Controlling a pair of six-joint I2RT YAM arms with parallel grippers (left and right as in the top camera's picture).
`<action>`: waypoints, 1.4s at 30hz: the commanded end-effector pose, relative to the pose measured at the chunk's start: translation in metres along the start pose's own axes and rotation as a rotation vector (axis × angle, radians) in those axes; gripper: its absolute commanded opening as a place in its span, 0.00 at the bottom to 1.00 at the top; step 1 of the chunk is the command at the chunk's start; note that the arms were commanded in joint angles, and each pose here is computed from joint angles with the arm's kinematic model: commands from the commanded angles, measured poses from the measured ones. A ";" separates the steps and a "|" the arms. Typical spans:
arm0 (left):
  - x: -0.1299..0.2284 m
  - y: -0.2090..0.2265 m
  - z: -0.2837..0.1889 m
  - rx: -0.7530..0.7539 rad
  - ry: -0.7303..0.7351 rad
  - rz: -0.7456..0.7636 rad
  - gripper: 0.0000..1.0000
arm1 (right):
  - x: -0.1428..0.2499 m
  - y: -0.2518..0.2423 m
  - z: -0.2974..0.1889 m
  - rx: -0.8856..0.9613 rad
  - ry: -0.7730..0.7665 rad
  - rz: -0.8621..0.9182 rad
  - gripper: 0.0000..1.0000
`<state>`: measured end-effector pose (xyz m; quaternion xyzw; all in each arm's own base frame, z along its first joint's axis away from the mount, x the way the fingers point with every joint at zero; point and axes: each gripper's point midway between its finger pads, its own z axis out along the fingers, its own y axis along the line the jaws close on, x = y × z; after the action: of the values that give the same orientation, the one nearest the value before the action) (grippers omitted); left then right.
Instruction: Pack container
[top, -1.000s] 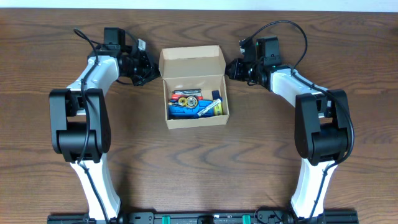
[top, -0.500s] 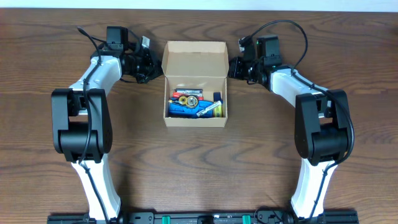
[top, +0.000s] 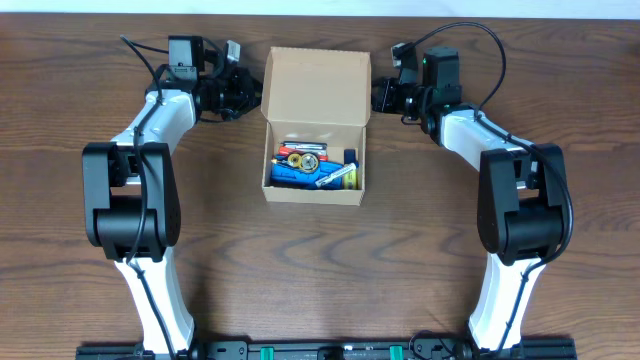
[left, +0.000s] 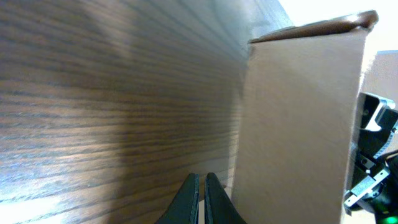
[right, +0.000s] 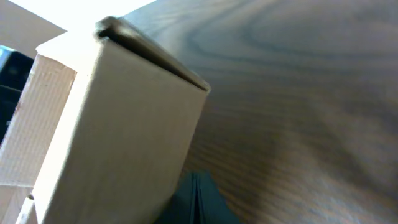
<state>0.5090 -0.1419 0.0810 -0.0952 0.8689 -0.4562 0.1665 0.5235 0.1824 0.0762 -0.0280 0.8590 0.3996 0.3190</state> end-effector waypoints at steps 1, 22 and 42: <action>-0.001 -0.005 0.000 0.051 0.010 0.014 0.06 | 0.001 0.010 0.001 -0.082 0.006 -0.052 0.01; -0.015 -0.073 -0.032 0.188 -0.048 0.208 0.06 | -0.046 0.064 -0.045 -0.213 -0.100 -0.245 0.01; 0.055 -0.109 -0.100 -0.019 0.054 0.473 0.06 | 0.017 0.117 -0.089 -0.124 0.153 -0.409 0.01</action>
<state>0.4323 -0.1484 0.2056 0.0587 0.8648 -0.4517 0.2112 0.4417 0.1914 0.1745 -0.1986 0.8395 0.4003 0.3093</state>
